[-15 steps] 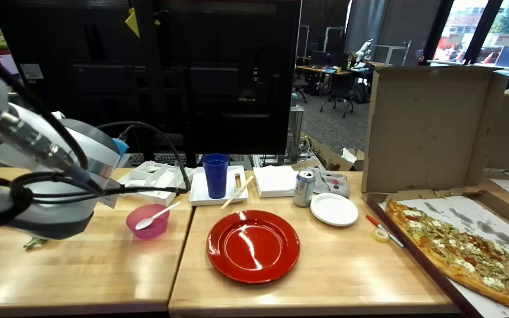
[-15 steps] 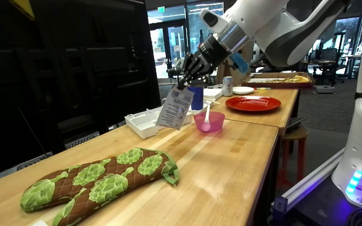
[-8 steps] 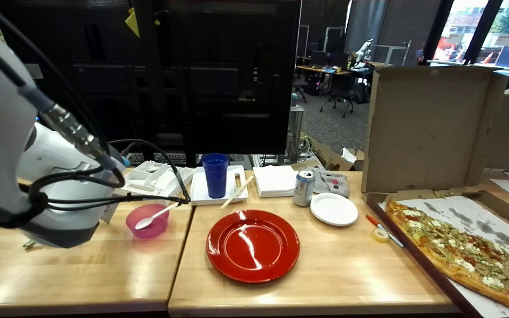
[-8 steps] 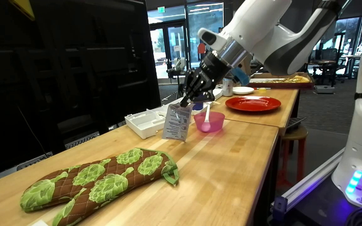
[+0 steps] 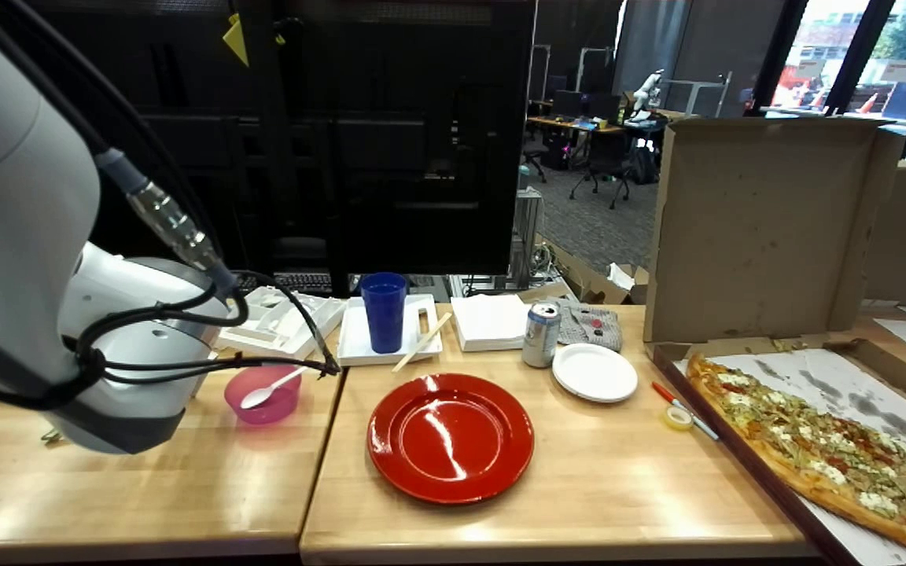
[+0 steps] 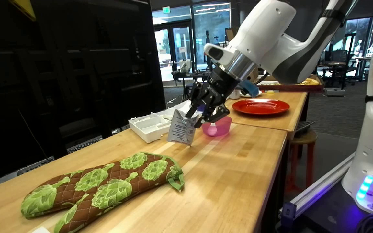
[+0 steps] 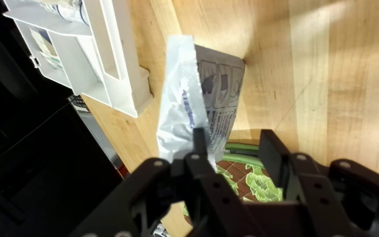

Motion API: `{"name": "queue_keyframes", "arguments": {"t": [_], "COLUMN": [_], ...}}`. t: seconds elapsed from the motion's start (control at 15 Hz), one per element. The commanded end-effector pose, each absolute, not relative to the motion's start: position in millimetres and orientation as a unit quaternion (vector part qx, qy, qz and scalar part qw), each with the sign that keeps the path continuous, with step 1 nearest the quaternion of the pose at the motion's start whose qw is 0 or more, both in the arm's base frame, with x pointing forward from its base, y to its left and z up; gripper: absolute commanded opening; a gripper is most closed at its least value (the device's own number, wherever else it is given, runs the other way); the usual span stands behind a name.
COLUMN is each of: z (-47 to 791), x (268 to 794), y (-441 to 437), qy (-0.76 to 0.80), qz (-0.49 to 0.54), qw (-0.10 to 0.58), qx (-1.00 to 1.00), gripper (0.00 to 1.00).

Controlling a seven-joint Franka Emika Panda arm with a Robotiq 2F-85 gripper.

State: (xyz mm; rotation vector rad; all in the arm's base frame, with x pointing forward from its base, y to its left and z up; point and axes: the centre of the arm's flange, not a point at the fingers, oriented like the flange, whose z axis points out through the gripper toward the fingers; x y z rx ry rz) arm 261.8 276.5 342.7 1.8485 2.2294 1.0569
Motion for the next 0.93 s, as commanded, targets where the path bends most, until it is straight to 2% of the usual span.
{"name": "queue_keyframes", "arguments": {"t": [0.0, 0.2, 0.27, 0.87], "z": [355.7, 357.3, 358.3, 360.2], "x": [252.4, 252.5, 252.4, 250.9], "y": [269.6, 270.1, 270.5, 272.3], "qy": [0.730, 0.732, 0.732, 0.733], "qz": [0.338, 0.340, 0.340, 0.343], "qw": [0.022, 0.025, 0.026, 0.029], "qx": [0.593, 0.590, 0.589, 0.586], "gripper": [0.77, 0.98, 1.00, 1.00]}}
